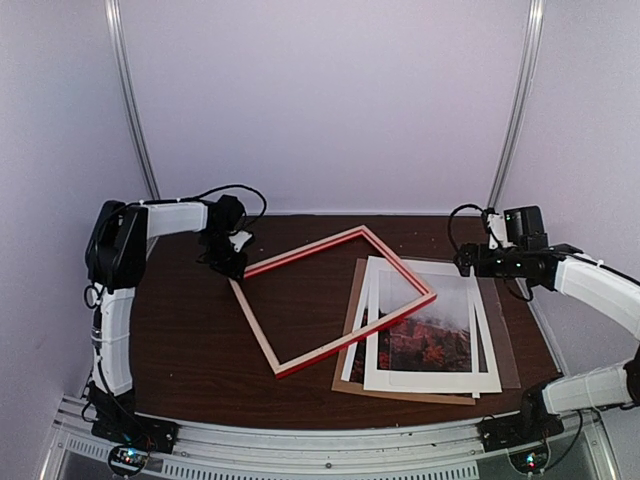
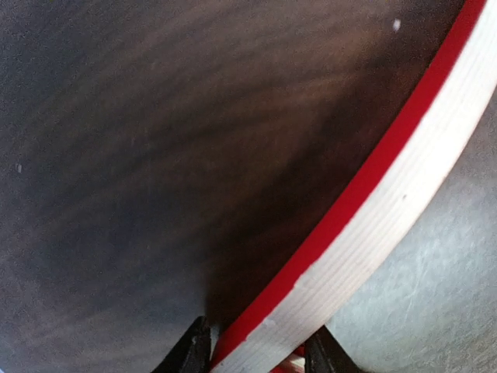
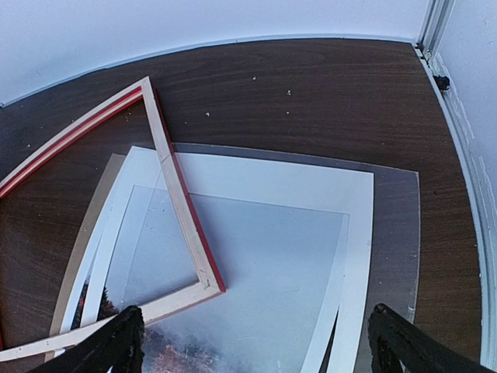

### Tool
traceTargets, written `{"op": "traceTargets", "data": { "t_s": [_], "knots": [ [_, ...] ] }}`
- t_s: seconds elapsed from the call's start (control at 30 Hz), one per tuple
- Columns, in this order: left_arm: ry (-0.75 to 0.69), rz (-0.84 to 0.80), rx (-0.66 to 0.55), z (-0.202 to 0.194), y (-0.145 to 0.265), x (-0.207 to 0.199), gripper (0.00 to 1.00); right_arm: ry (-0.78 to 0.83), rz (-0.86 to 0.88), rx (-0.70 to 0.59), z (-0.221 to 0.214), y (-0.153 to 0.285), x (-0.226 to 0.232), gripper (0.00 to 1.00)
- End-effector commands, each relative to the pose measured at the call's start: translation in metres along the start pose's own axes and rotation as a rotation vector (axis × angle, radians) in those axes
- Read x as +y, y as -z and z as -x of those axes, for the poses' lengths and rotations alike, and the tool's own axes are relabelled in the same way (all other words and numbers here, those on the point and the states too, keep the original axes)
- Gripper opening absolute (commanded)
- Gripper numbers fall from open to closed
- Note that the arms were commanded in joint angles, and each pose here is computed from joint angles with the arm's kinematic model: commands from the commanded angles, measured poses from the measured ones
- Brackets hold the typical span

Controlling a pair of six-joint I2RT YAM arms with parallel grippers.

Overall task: Put the photo into the frame
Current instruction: Move the frame body to the center of the board.

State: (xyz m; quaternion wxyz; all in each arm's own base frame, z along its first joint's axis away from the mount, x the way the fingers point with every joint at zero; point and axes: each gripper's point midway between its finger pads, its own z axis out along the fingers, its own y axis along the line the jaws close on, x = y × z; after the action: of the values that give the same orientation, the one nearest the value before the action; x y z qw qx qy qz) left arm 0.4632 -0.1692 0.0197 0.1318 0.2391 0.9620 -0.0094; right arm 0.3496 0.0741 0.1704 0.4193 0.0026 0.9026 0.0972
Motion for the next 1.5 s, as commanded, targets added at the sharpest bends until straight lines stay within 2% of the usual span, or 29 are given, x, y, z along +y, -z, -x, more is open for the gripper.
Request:
{"op": "traceTargets", "data": {
  "t_s": [0.0, 0.37, 0.47, 0.53, 0.67, 0.87, 1.03, 1.2, 1.47],
  "knots": [
    [0.141, 0.142, 0.007, -0.027, 0.026, 0.022, 0.41, -0.005, 0.02, -0.014, -0.002, 0.005, 0.005, 1.0],
    [0.281, 0.13, 0.12, -0.139, 0.052, 0.007, 0.45, -0.003, 0.037, -0.016, -0.003, 0.008, 0.009, 1.0],
    [0.295, 0.114, 0.106, -0.155, 0.065, 0.002, 0.47, -0.008, 0.04, -0.012, -0.006, 0.005, 0.01, 1.0],
    [0.29, 0.08, 0.055, -0.149, 0.076, -0.003, 0.53, -0.013, 0.045, -0.011, -0.008, 0.003, 0.011, 1.0],
    [0.243, 0.018, -0.077, -0.112, 0.098, -0.009, 0.75, -0.017, 0.061, -0.008, -0.008, 0.001, 0.016, 1.0],
    [0.112, -0.088, -0.123, -0.055, 0.093, -0.02, 0.97, -0.01, 0.061, -0.023, -0.004, 0.01, 0.017, 1.0],
    [0.029, -0.118, -0.093, -0.026, 0.073, -0.022, 0.98, -0.002, 0.048, -0.032, -0.004, 0.019, 0.015, 1.0],
    [-0.029, -0.132, -0.04, -0.011, 0.045, -0.023, 0.92, -0.006, 0.048, -0.036, -0.004, 0.02, 0.015, 1.0],
    [-0.041, -0.128, 0.006, -0.006, 0.017, -0.025, 0.74, -0.014, 0.046, -0.033, -0.008, 0.022, 0.014, 1.0]
  ]
}}
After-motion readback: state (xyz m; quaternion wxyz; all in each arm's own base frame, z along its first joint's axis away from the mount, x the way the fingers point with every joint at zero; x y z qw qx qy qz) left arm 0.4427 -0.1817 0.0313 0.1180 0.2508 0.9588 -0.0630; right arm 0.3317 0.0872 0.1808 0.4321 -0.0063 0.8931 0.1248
